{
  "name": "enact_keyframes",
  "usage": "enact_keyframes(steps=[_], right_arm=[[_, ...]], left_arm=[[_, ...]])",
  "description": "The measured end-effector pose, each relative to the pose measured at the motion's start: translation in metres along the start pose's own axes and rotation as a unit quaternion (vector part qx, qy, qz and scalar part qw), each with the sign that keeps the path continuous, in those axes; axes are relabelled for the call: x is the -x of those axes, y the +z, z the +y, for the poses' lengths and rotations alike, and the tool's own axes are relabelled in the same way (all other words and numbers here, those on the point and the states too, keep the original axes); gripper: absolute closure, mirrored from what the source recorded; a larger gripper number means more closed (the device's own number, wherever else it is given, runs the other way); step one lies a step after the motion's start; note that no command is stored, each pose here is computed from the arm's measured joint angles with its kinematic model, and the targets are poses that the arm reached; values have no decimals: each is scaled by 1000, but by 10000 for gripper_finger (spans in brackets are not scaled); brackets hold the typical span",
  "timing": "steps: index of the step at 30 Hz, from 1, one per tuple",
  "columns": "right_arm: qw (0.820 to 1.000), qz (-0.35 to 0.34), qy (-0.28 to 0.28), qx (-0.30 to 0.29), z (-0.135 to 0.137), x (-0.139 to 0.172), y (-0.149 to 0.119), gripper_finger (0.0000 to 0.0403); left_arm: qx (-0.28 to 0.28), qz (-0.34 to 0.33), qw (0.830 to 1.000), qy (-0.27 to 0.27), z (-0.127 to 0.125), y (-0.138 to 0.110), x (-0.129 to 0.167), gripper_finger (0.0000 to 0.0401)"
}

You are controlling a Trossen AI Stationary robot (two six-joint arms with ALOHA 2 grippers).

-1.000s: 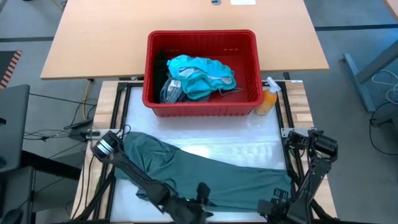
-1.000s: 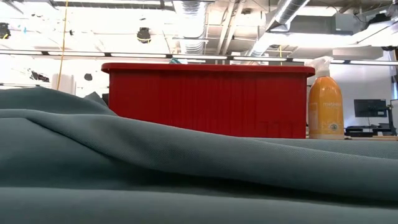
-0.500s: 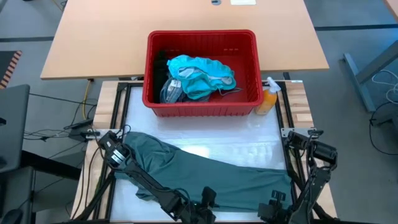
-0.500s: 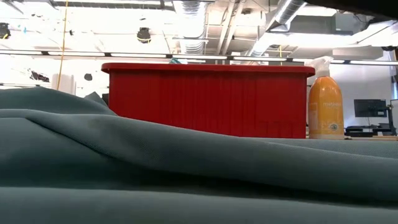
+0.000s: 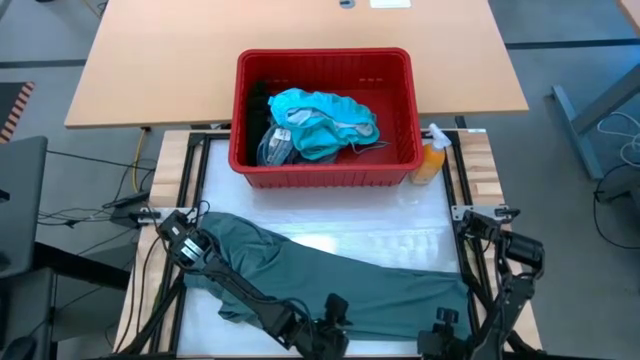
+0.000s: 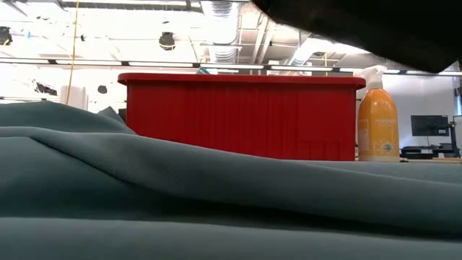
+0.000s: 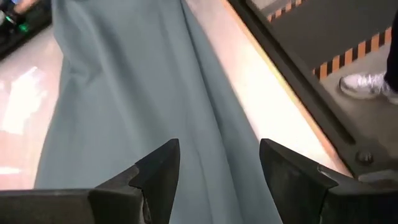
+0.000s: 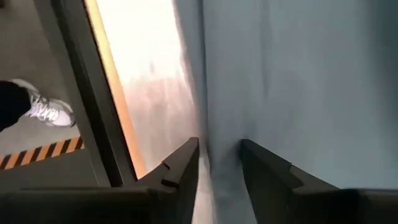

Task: Fold Laundry from Bin
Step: Fold the light blue pants

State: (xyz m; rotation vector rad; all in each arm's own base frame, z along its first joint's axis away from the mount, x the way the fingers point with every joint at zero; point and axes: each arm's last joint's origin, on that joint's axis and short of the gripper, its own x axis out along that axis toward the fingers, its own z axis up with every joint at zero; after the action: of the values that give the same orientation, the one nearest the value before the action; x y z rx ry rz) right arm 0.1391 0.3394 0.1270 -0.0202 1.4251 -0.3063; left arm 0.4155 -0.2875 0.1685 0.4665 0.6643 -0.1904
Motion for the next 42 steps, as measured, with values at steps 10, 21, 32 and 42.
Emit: enact_keyframes(steps=[10,21,32,42], right_arm=[[999,-5,-19,36,-5,-3,6,384],[999,14,-24,24,-26,28,0,386],[998,48,-6,46,-36,43,12,386],[993,-41,-94,62,-57,100,53,386]], left_arm=[[-2,115,993,33,19,-9,32,189],[67,149,982,91,35,-72,49,189],[250,20,967,36,36,-122,64,189],[240,31,970,-5,25,-121,22,189]])
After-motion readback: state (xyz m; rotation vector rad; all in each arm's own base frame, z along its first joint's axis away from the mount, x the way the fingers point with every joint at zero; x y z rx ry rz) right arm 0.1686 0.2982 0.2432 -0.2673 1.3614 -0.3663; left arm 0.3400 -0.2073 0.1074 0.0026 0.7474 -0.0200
